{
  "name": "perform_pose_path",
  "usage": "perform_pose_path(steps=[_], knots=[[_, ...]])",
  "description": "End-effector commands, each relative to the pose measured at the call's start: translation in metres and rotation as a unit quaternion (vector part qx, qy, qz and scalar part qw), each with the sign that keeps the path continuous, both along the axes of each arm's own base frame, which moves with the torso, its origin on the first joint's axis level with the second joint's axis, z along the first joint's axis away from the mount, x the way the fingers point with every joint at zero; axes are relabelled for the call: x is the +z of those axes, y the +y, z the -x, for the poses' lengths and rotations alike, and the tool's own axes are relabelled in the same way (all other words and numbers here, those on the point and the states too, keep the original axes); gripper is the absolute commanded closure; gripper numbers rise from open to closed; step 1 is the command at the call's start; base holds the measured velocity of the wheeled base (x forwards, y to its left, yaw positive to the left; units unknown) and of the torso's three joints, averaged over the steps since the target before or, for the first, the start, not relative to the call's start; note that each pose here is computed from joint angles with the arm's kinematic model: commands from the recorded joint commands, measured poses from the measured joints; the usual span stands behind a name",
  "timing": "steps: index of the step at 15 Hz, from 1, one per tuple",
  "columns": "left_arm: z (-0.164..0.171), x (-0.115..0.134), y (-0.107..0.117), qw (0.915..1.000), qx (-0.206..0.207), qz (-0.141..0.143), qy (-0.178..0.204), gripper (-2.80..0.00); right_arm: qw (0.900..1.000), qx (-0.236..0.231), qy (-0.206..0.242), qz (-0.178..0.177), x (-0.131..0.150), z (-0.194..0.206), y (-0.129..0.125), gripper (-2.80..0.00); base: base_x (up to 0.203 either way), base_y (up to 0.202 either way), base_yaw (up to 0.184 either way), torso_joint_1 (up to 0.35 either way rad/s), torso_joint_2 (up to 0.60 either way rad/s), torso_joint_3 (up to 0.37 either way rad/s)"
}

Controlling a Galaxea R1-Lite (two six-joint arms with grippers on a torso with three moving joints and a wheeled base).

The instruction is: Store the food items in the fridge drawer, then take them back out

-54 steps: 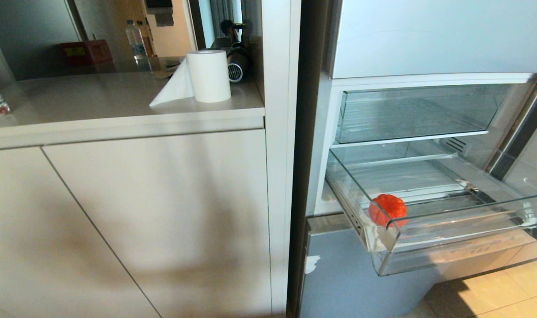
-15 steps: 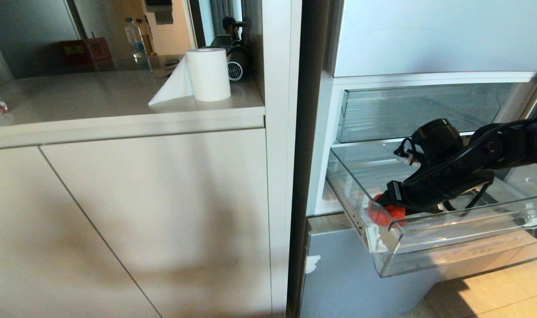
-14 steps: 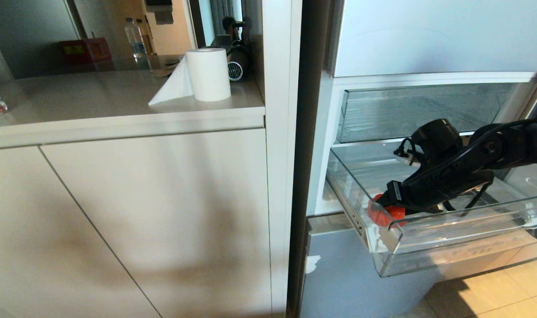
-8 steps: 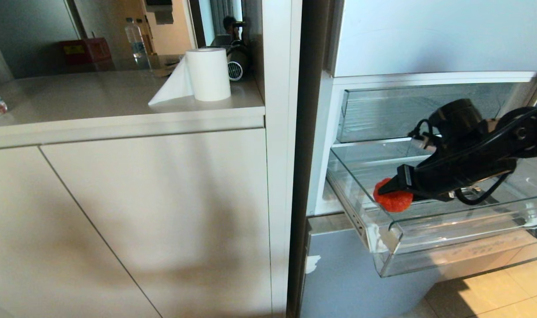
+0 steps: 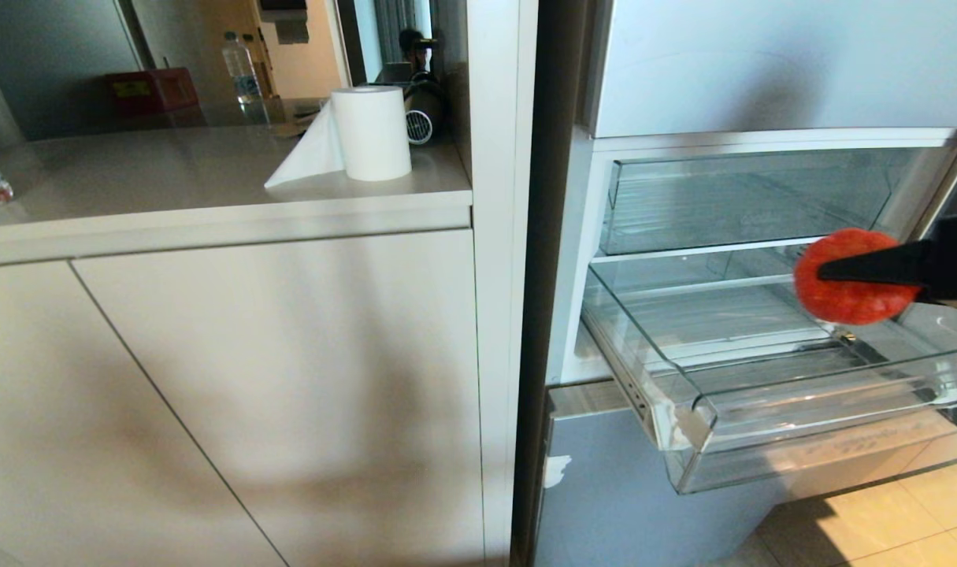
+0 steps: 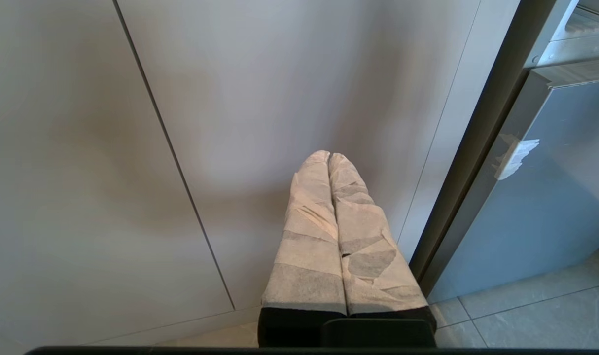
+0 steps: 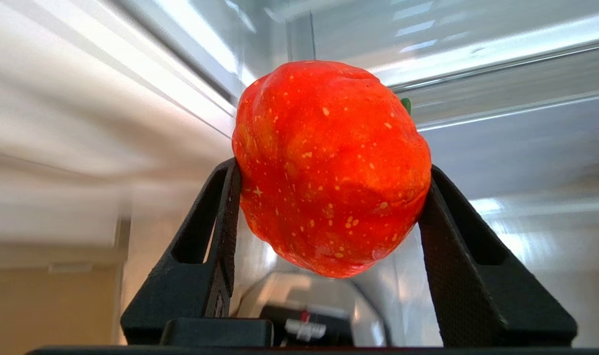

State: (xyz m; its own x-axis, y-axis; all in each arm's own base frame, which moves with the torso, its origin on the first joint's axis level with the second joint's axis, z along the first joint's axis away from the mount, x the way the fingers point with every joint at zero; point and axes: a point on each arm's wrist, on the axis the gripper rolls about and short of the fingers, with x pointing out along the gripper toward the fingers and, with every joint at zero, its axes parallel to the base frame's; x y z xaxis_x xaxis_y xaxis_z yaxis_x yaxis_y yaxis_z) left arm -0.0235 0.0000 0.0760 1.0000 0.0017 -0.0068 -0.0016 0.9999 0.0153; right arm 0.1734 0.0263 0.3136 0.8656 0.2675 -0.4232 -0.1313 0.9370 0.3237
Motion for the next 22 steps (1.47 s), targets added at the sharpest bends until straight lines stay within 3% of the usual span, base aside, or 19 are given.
perform_pose_path(steps=[1, 3, 5, 8, 10, 12, 15, 22], knots=[[0.000, 0.000, 0.000, 1.0000, 0.000, 0.000, 0.000, 0.00, 0.996, -0.006, -0.092, -0.004, 0.004, 0.093, -0.013, 0.00, 0.000, 0.000, 0.000, 0.000, 0.00, 0.000], [0.000, 0.000, 0.000, 1.0000, 0.000, 0.000, 0.000, 0.00, 0.994, -0.024, -0.105, 0.031, -0.047, 0.143, -0.021, 0.00, 0.000, 0.000, 0.000, 0.000, 0.00, 0.000], [0.000, 0.000, 0.000, 1.0000, 0.000, 0.000, 0.000, 0.00, 0.988, -0.047, -0.127, 0.077, -0.106, 0.163, -0.024, 0.00, 0.000, 0.000, 0.000, 0.000, 0.00, 0.000], [0.000, 0.000, 0.000, 1.0000, 0.000, 0.000, 0.000, 0.00, 0.965, -0.076, -0.200, 0.150, -0.182, 0.169, -0.026, 0.00, 0.000, 0.000, 0.000, 0.000, 0.00, 0.000], [0.000, 0.000, 0.000, 1.0000, 0.000, 0.000, 0.000, 0.00, 0.953, -0.087, -0.234, 0.173, -0.216, 0.181, -0.026, 0.00, 0.000, 0.000, 0.000, 0.000, 0.00, 0.000], [0.000, 0.000, 0.000, 1.0000, 0.000, 0.002, 0.000, 0.00, 0.944, -0.097, -0.263, 0.177, -0.231, 0.195, -0.026, 0.00, 0.000, 0.000, 0.000, 0.000, 0.00, 0.000], [0.000, 0.000, 0.000, 1.0000, 0.000, 0.004, 0.000, 0.00, 0.949, -0.097, -0.236, 0.185, -0.240, 0.196, -0.026, 0.00, 0.000, 0.000, 0.000, 0.000, 0.00, 0.000], [0.000, 0.000, 0.000, 1.0000, 0.000, 0.004, 0.000, 0.00, 0.949, -0.099, -0.236, 0.185, -0.239, 0.196, -0.026, 0.00, 0.000, 0.000, 0.000, 0.000, 0.00, 0.000]])
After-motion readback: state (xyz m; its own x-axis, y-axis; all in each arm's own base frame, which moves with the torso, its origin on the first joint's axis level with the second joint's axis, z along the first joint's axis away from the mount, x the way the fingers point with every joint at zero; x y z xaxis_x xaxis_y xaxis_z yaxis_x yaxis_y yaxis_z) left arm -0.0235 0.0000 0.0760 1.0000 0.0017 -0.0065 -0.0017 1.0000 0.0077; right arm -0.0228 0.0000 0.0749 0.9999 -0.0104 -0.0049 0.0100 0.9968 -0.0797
